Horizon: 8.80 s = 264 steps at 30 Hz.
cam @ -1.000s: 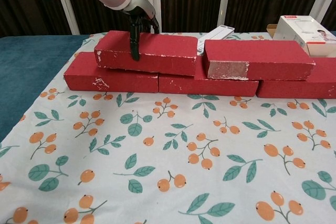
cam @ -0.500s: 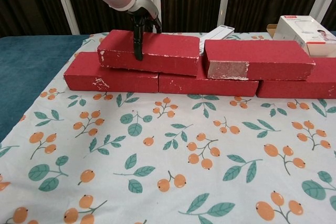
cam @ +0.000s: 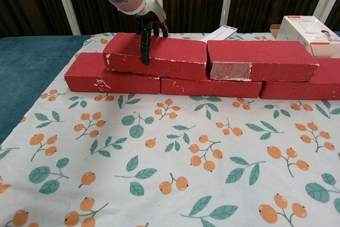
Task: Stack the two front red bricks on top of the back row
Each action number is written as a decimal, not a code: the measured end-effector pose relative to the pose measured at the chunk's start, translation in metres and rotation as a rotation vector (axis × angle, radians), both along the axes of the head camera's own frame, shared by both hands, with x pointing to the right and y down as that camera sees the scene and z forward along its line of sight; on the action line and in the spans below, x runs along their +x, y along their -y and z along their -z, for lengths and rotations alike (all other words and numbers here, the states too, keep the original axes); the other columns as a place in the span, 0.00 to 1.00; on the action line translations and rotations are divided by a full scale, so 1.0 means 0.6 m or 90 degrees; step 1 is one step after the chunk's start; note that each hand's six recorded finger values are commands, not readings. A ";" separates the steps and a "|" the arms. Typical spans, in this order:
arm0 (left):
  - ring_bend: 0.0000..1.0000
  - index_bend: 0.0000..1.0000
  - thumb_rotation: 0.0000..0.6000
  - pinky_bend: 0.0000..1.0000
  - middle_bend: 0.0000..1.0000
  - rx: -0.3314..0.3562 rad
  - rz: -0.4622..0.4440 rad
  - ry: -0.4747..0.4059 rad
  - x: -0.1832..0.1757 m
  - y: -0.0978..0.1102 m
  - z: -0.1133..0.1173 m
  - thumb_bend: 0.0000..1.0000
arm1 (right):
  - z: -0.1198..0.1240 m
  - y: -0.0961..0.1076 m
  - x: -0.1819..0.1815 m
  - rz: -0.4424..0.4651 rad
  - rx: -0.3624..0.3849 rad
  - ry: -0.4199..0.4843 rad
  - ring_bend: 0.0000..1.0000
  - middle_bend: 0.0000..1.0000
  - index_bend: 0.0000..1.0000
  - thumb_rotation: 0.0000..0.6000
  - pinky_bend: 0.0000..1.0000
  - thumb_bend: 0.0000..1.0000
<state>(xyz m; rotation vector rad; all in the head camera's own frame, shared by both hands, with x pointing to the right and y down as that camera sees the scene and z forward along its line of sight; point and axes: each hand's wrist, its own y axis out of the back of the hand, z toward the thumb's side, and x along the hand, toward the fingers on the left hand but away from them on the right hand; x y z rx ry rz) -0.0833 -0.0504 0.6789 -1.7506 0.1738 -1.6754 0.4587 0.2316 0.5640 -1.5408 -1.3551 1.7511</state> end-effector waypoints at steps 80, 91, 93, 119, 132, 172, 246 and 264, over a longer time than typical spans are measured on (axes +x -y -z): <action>0.00 0.00 1.00 0.18 0.00 0.019 0.066 0.056 0.014 -0.009 0.004 0.00 | -0.008 -0.001 0.002 -0.008 -0.015 -0.006 0.00 0.00 0.00 1.00 0.00 0.03; 0.00 0.00 1.00 0.18 0.00 0.030 0.071 0.073 0.000 0.001 0.008 0.00 | -0.009 -0.002 0.002 -0.010 -0.015 -0.007 0.00 0.00 0.00 1.00 0.00 0.03; 0.00 0.00 1.00 0.18 0.01 0.032 0.070 0.073 -0.001 0.001 0.006 0.00 | -0.010 -0.002 0.002 -0.011 -0.017 -0.008 0.00 0.00 0.00 1.00 0.00 0.03; 0.00 0.06 1.00 0.18 0.10 0.016 0.064 0.024 0.021 -0.009 0.000 0.00 | -0.012 -0.003 0.007 -0.031 -0.018 -0.014 0.00 0.00 0.00 1.00 0.00 0.03; 0.00 0.02 1.00 0.17 0.01 0.022 0.059 0.041 0.023 -0.012 -0.005 0.00 | -0.012 -0.004 0.011 -0.039 -0.021 -0.014 0.00 0.00 0.00 1.00 0.00 0.03; 0.00 0.00 1.00 0.13 0.00 0.007 0.067 0.051 0.028 -0.015 0.006 0.00 | -0.013 -0.004 0.012 -0.046 -0.025 -0.017 0.00 0.00 0.00 1.00 0.00 0.03; 0.02 0.20 1.00 0.13 0.23 -0.015 0.096 0.029 -0.180 -0.057 0.001 0.00 | -0.015 -0.004 0.005 -0.044 -0.019 -0.005 0.00 0.00 0.00 1.00 0.00 0.03; 0.02 0.24 1.00 0.13 0.24 -0.006 0.097 0.053 -0.199 -0.048 0.016 0.00 | -0.015 -0.004 0.003 -0.041 -0.019 -0.001 0.00 0.00 0.00 1.00 0.00 0.03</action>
